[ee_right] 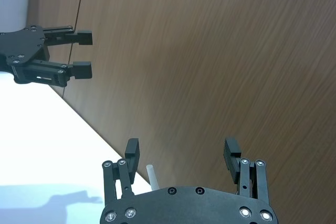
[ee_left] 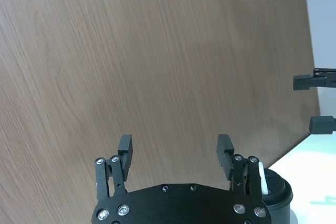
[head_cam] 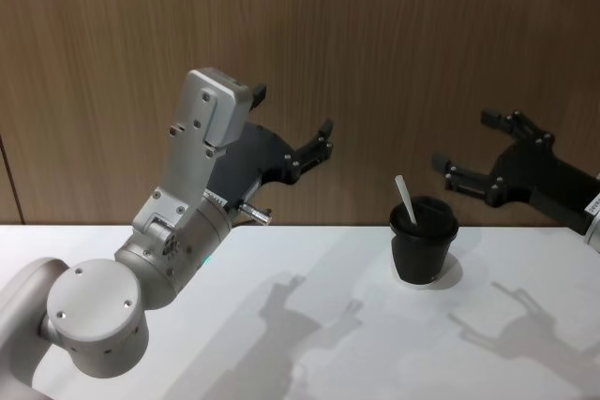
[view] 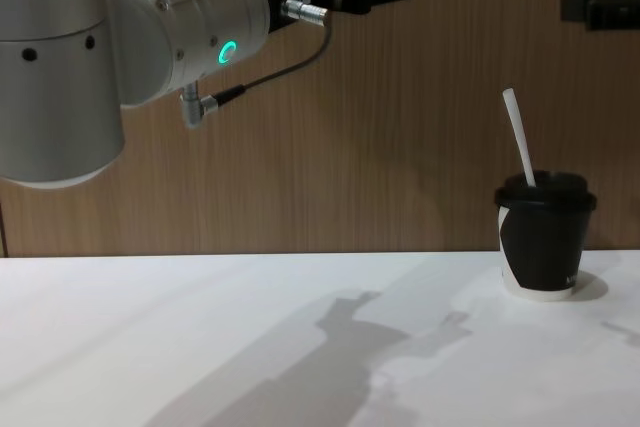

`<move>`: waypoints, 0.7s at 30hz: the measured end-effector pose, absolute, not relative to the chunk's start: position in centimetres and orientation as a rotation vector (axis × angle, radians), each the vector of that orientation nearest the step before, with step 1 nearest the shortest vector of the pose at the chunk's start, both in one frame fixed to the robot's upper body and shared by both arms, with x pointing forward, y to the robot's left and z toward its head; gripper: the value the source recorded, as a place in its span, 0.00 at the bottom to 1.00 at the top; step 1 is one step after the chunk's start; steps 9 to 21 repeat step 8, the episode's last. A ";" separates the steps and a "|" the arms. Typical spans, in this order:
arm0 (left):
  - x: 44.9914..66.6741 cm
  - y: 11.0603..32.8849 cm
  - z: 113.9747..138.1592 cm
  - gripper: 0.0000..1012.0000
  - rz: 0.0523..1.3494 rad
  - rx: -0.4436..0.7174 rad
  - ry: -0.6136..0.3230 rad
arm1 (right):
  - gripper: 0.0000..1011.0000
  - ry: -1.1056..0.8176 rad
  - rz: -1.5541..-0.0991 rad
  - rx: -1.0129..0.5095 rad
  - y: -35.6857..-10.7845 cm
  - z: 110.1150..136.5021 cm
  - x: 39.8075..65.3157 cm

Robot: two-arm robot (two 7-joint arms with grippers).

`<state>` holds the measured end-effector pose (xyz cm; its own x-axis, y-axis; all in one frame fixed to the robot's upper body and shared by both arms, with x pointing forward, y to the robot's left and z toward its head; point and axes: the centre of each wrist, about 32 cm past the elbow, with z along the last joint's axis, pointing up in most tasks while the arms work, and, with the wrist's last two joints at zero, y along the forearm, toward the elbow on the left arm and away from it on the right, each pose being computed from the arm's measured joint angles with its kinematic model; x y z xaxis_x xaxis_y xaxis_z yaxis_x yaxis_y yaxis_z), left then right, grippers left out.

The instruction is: Pick up the straw with one hand, pass it to the other hand, and insert it into the cup.

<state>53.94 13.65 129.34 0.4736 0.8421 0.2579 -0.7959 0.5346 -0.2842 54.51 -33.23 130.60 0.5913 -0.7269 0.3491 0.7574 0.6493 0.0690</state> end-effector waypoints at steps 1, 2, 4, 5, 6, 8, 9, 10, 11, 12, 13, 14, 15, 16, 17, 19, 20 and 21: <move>53.9 13.6 129.3 0.99 1.006 -0.131 -0.390 | 0.99 -0.365 -0.864 -0.090 -33.2 130.6 54.5; 53.9 13.6 129.3 0.99 1.006 -0.131 -0.390 | 0.99 -0.365 -0.864 -0.090 -33.2 130.6 54.5; 53.9 13.6 129.3 0.99 1.006 -0.131 -0.390 | 0.99 -0.365 -0.864 -0.090 -33.2 130.6 54.5; 53.9 13.6 129.3 0.99 1.006 -0.131 -0.390 | 0.99 -0.365 -0.864 -0.090 -33.2 130.6 54.5; 53.9 13.6 129.3 0.99 1.006 -0.131 -0.390 | 0.99 -0.365 -0.864 -0.090 -33.2 130.6 54.5; 53.9 13.6 129.3 0.99 1.006 -0.131 -0.390 | 0.99 -0.365 -0.864 -0.090 -33.2 130.6 54.5; 53.9 13.6 129.3 0.99 1.006 -0.131 -0.390 | 0.99 -0.365 -0.864 -0.090 -33.2 130.6 54.5; 53.9 13.6 129.3 0.99 1.006 -0.131 -0.390 | 0.99 -0.365 -0.864 -0.090 -33.2 130.6 54.5; 53.9 13.6 129.3 0.99 1.006 -0.131 -0.390 | 0.99 -0.365 -0.864 -0.090 -33.2 130.6 54.5; 53.9 13.6 129.3 0.99 1.006 -0.131 -0.390 | 0.99 -0.365 -0.864 -0.090 -33.2 130.6 54.5; 53.9 13.6 129.3 0.99 1.006 -0.131 -0.390 | 0.99 -0.365 -0.864 -0.090 -33.2 130.6 54.5; 53.9 13.6 129.3 0.99 1.006 -0.131 -0.390 | 0.99 -0.365 -0.864 -0.090 -33.2 130.6 54.5; 53.9 13.6 129.3 0.99 1.006 -0.131 -0.390 | 0.99 -0.365 -0.864 -0.090 -33.2 130.6 54.5; 53.9 13.6 129.3 0.99 1.006 -0.131 -0.390 | 0.99 -0.365 -0.864 -0.090 -33.2 130.6 54.5; 53.9 13.6 129.3 0.99 1.006 -0.131 -0.390 | 0.99 -0.365 -0.864 -0.090 -33.2 130.6 54.5; 53.9 13.6 129.3 0.99 1.006 -0.131 -0.390 | 0.99 -0.365 -0.864 -0.090 -33.2 130.6 54.5; 53.9 13.6 129.3 0.99 1.006 -0.131 -0.390 | 0.99 -0.365 -0.864 -0.090 -33.2 130.6 54.5; 53.9 13.6 129.3 0.99 1.006 -0.131 -0.390 | 0.99 -0.365 -0.864 -0.090 -33.2 130.6 54.5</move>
